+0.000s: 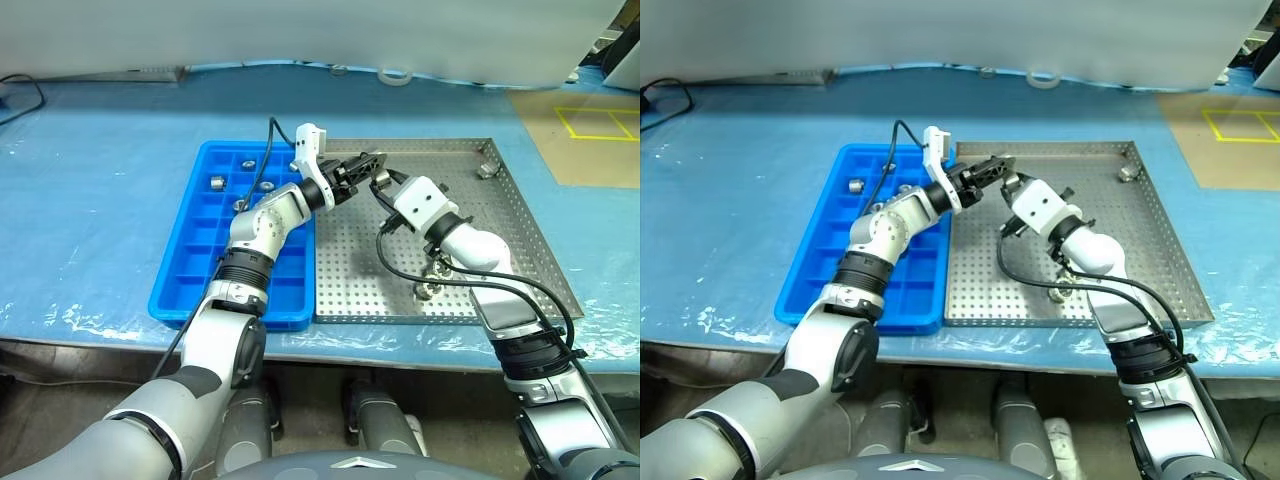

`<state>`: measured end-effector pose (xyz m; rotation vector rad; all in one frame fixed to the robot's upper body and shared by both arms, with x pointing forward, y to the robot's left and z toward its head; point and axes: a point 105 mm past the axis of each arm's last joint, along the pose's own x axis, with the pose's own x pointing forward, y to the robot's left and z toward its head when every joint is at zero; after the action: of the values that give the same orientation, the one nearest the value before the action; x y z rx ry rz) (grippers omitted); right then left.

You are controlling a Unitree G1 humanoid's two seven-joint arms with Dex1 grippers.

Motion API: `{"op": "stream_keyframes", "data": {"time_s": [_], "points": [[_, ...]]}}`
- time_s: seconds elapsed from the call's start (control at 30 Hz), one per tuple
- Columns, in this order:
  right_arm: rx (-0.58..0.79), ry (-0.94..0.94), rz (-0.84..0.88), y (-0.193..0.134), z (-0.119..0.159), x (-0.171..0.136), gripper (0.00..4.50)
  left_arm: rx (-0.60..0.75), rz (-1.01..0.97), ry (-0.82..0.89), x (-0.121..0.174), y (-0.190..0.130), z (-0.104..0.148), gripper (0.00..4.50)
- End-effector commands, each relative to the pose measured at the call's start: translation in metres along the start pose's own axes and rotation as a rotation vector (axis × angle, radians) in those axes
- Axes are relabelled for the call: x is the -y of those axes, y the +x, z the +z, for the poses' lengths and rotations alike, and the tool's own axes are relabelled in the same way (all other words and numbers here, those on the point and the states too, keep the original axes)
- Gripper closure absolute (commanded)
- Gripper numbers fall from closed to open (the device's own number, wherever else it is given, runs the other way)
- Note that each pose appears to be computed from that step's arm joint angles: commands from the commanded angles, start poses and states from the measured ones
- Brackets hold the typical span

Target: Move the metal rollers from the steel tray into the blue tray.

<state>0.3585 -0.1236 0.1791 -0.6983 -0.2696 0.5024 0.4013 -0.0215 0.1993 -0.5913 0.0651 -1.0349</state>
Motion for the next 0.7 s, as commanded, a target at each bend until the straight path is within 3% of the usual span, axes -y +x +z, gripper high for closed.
{"op": "stream_keyframes", "data": {"time_s": [0.03,0.57,0.7], "points": [[-0.006,-0.011,-0.136,-0.009,0.002,0.038,3.34,0.039,0.001,0.068,0.003,-0.001,0.018,2.74],[0.031,0.055,-0.127,-0.007,0.009,0.035,3.34,0.014,0.011,0.096,0.002,0.000,0.014,2.76],[0.021,-0.054,0.015,-0.016,0.007,0.015,3.34,0.032,0.005,0.086,0.003,0.000,0.021,2.76]]}}
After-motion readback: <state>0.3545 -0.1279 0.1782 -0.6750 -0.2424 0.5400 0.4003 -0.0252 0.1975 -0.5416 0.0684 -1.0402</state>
